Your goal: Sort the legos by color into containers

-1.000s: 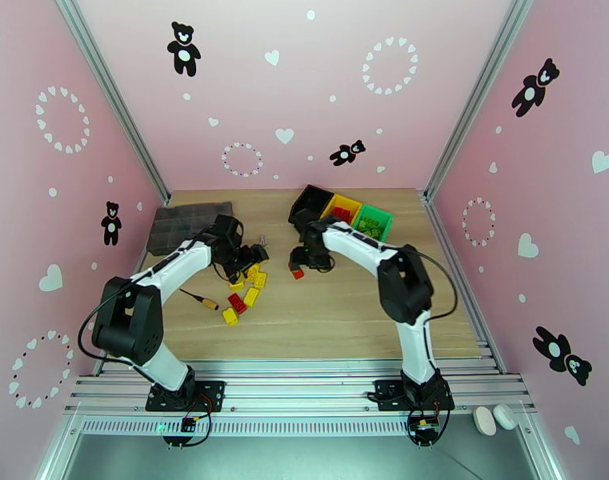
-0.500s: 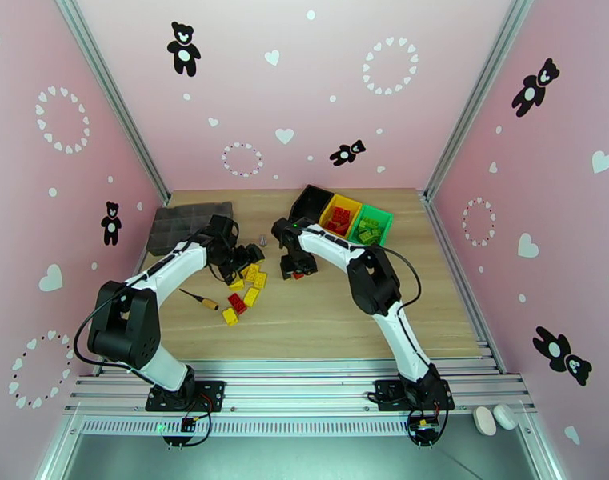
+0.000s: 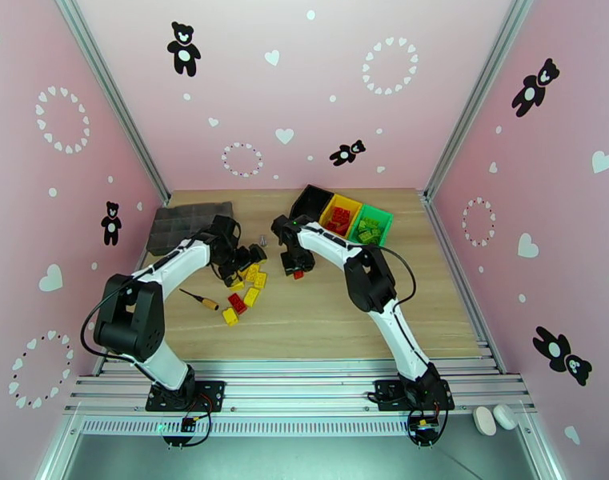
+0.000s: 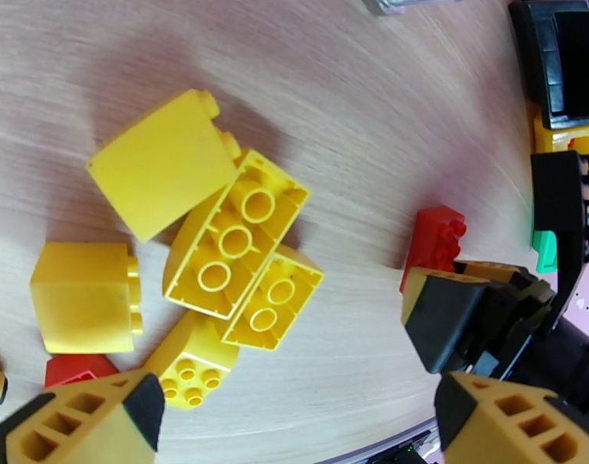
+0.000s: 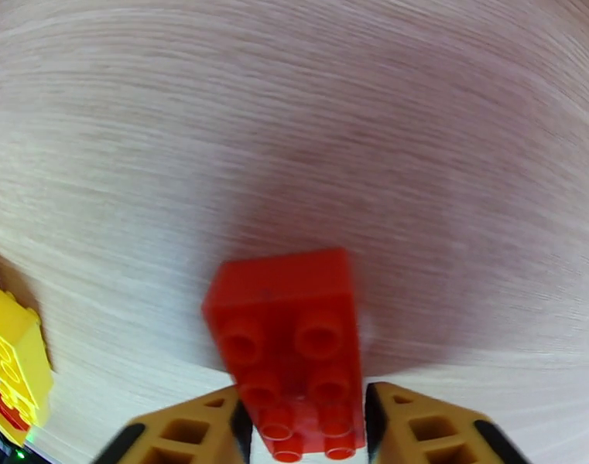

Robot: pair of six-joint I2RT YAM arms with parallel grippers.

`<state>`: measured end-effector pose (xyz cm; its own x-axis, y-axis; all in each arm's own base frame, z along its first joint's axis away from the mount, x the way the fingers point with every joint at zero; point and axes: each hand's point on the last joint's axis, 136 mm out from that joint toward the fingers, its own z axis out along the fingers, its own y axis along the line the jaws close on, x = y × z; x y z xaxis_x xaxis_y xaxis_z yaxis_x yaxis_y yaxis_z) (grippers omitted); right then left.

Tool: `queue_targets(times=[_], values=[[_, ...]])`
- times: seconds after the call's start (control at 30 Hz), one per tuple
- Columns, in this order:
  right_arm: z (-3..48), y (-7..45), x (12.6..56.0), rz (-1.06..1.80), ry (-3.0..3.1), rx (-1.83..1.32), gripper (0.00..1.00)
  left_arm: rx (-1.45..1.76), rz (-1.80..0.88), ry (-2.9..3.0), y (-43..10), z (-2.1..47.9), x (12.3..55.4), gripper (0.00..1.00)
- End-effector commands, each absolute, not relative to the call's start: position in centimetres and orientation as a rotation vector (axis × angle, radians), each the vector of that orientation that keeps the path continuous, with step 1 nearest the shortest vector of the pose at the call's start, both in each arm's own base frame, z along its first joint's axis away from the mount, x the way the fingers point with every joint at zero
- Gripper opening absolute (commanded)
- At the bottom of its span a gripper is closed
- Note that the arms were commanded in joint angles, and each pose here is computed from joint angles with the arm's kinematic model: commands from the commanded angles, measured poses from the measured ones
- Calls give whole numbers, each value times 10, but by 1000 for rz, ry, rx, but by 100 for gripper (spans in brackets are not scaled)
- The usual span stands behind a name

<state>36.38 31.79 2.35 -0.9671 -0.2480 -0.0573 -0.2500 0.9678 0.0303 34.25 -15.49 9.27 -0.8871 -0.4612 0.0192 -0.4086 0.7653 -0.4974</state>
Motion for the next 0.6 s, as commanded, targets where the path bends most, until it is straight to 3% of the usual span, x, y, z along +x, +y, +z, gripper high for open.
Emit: queue_targets(times=[0.0,0.57], values=[[30,317,370,84,3059,-365,32,-699,-813,2832,-160,100,356,98],[99,262,432,435,2928,52,26,-499,-1253,2755,-273,132,433,96]])
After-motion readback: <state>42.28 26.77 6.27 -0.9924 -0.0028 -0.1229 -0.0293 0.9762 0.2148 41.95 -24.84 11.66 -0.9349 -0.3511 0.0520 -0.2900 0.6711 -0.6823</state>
